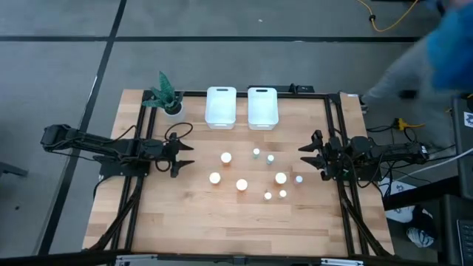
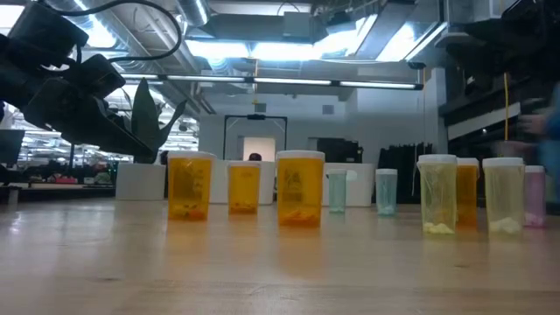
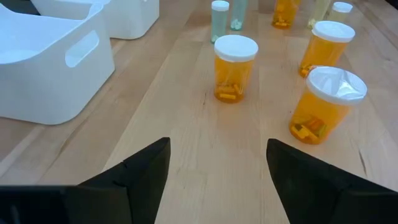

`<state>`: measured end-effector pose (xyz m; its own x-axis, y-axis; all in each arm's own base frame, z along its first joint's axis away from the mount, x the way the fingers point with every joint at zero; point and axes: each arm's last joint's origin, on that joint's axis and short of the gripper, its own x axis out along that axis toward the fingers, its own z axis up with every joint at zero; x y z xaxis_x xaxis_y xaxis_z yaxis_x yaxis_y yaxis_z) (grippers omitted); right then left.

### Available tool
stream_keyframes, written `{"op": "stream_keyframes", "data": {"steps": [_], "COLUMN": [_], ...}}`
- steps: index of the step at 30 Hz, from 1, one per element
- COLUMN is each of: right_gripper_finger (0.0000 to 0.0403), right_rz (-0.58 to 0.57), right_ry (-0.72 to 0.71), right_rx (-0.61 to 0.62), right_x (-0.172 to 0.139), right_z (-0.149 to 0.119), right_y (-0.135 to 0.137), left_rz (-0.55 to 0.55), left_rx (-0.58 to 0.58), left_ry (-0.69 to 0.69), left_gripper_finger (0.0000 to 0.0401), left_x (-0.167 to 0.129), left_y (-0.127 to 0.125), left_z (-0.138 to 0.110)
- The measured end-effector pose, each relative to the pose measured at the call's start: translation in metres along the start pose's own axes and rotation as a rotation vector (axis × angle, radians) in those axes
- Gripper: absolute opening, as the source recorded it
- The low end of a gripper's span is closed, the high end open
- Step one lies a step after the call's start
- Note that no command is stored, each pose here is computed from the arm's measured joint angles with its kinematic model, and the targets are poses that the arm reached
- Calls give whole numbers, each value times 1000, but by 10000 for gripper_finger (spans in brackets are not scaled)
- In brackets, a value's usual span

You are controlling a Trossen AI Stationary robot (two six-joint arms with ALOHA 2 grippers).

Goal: Pick and place medicine bottles into bin by pill shape (circle, oval)
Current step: Put the small pink pill bottle into the right white bin

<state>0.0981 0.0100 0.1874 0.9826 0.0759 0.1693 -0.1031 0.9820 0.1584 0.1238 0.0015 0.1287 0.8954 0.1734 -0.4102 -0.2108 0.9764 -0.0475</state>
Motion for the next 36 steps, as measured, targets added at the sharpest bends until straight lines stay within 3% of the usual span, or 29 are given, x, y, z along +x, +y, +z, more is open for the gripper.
{"op": "stream_keyframes", "data": {"steps": [5, 11, 16, 24, 29, 33, 36], "right_gripper_finger": [171, 171, 171, 171, 171, 171, 171], "right_rz": [1, 53, 44, -80, -44, -16, -110], "right_ry": [6, 30, 83, 319, 442, 601, 839], "right_rx": [1, 95, 138, 175, 201, 218, 214], "right_x": [0, 0, -3, -17, -8, 10, 20], "right_z": [-1, -2, 24, 85, 117, 129, 123], "right_y": [0, 1, 5, 13, 20, 25, 23], "left_rz": [34, 22, 10, 27, 27, 27, 27], "left_rx": [-1, -31, -48, -53, -52, -52, -52], "left_ry": [-11, -104, -178, -194, -192, -192, -192], "left_gripper_finger": [259, 259, 259, 259, 259, 259, 259], "left_x": [0, -1, -2, -2, -2, -2, -2], "left_y": [1, 0, -1, -1, -1, -1, -1], "left_z": [1, 10, 17, 18, 18, 18, 18]}}
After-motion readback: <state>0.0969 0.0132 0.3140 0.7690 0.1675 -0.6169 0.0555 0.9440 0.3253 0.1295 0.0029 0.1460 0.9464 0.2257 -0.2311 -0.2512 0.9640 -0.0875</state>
